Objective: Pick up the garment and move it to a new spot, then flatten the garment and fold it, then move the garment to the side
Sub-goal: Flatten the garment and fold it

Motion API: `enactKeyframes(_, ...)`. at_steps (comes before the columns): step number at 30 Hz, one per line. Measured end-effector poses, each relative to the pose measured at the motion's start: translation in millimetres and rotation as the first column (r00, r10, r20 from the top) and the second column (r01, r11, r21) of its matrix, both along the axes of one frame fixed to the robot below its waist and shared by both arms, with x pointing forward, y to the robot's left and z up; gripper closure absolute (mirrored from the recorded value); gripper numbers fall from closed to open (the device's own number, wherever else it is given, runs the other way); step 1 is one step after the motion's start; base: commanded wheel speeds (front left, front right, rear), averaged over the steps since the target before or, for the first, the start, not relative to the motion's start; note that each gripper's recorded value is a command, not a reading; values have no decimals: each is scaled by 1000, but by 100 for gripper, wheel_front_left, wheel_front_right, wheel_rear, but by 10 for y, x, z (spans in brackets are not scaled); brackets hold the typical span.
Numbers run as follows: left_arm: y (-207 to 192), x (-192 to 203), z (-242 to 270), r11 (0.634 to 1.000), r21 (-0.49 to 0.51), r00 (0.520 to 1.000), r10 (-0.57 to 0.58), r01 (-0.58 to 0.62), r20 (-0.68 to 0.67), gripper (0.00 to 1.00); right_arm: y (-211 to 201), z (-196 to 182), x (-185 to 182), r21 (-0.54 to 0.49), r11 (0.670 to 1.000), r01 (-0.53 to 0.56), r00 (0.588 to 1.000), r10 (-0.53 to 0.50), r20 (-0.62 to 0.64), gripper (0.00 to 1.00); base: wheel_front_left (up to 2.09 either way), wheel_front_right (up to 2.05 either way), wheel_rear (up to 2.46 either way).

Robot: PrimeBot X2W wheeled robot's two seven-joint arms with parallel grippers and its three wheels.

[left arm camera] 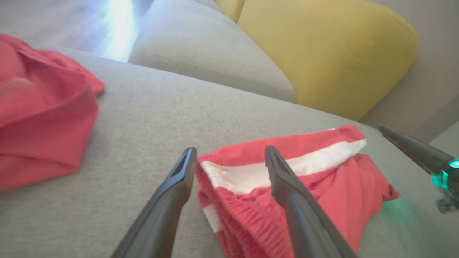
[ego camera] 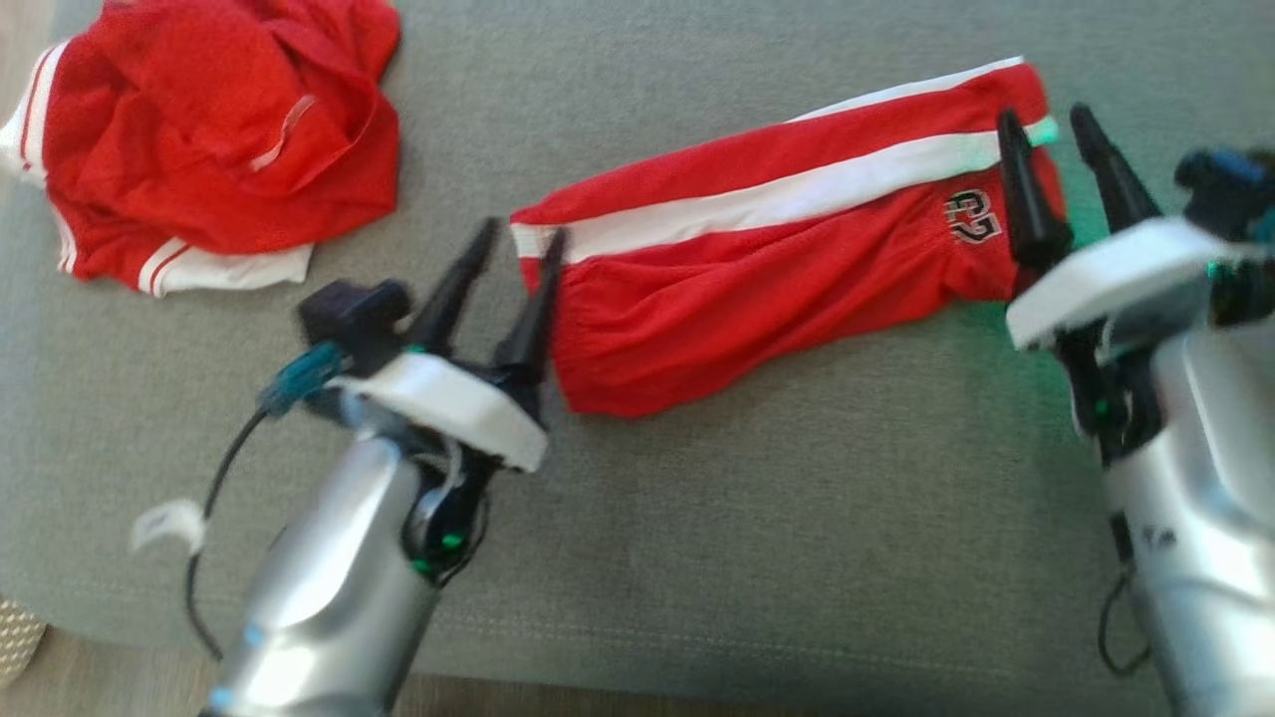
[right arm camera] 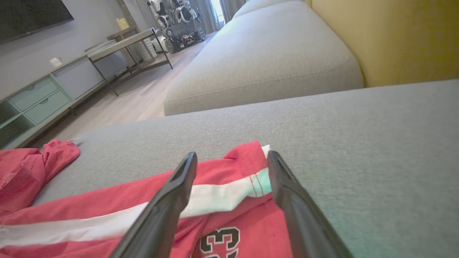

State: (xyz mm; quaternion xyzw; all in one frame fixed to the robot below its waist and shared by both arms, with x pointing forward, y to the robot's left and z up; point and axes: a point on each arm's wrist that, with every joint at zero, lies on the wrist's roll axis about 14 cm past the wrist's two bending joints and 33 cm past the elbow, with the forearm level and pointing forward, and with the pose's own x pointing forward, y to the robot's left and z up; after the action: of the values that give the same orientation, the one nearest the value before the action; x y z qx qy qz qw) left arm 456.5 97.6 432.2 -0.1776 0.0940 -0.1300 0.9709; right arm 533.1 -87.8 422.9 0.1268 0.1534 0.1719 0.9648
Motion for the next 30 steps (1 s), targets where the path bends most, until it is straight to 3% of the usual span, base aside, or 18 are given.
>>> enactKeyframes(12, 524, -277, 532, 970, 119, 964, 185, -210, 192, 0, -300, 686, -533, -78, 994, 80, 959, -56, 276, 0, 0, 0, 0)
enactKeyframes(22, 525, -666, 432, 967, 164, 972, 167, -194, 165, 0, -393, 631, -1152, -99, 988, 119, 971, -95, 221, 0, 0, 0, 0)
enactKeyframes(30, 478, -763, 396, 970, 168, 977, 149, -174, 154, 0, -446, 694, -1254, -91, 985, 146, 967, -123, 225, 0, 0, 0, 0)
